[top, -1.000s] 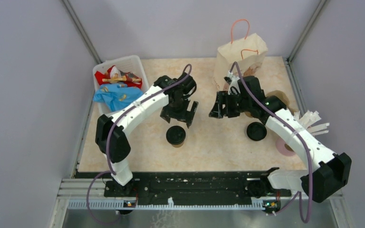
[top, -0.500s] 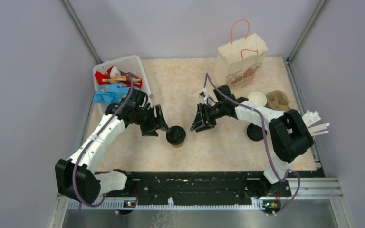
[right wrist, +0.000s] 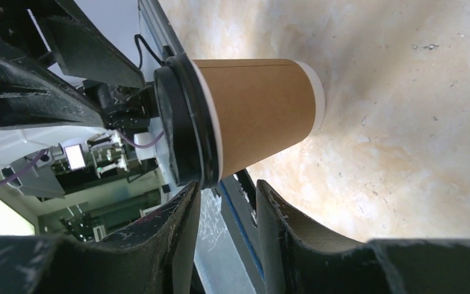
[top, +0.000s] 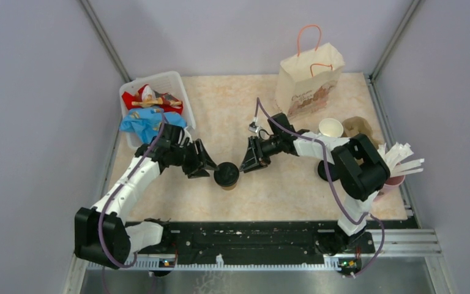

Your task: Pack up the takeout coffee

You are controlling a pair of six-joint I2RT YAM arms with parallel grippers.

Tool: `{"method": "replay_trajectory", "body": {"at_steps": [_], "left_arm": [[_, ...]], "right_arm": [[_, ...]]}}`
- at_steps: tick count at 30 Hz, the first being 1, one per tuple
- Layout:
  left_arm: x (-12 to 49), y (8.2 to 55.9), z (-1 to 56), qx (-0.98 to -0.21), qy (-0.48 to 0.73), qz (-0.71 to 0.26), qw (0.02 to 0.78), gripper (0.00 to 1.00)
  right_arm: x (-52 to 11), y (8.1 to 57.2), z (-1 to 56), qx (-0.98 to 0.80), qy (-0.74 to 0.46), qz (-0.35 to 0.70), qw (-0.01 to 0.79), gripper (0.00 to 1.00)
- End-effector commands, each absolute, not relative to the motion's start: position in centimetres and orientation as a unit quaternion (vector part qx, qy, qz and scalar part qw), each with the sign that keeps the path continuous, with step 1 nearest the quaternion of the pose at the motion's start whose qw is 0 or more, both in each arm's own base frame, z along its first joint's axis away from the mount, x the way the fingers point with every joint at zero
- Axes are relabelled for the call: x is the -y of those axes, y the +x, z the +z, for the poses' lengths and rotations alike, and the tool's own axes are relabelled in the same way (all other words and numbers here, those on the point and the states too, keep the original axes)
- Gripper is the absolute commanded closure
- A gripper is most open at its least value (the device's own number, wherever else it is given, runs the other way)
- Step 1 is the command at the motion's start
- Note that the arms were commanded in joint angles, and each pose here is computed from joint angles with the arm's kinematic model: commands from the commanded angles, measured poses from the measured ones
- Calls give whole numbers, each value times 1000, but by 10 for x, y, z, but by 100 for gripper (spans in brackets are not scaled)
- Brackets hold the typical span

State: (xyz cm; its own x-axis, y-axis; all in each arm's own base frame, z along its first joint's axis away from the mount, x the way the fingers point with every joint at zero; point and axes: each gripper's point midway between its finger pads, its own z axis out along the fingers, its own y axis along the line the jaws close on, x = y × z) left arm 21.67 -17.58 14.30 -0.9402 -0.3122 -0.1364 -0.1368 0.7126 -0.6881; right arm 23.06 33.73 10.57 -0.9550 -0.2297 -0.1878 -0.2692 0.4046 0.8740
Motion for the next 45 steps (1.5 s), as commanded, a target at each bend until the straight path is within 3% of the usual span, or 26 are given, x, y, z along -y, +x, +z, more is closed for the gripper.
{"method": "replay_trajectory", "body": {"at_steps": [1,29,36,45], "left_arm": [[179,227,141,-913,-110,-369,132,45],[177,232,113,-929,-98,-341,102,54],[173,226,100,-934,-105,-330,90,57],[165,213,78,-941,-115,-308,74,59]], "right_arm": [[-346,236,110,-824,-169,540,29,61],[-361,235,107,-820,-172,545,18,63],[-352,235,82,-847,-145,512,15,69],[-332,243,43,-897,-92,431,26,69]]}}
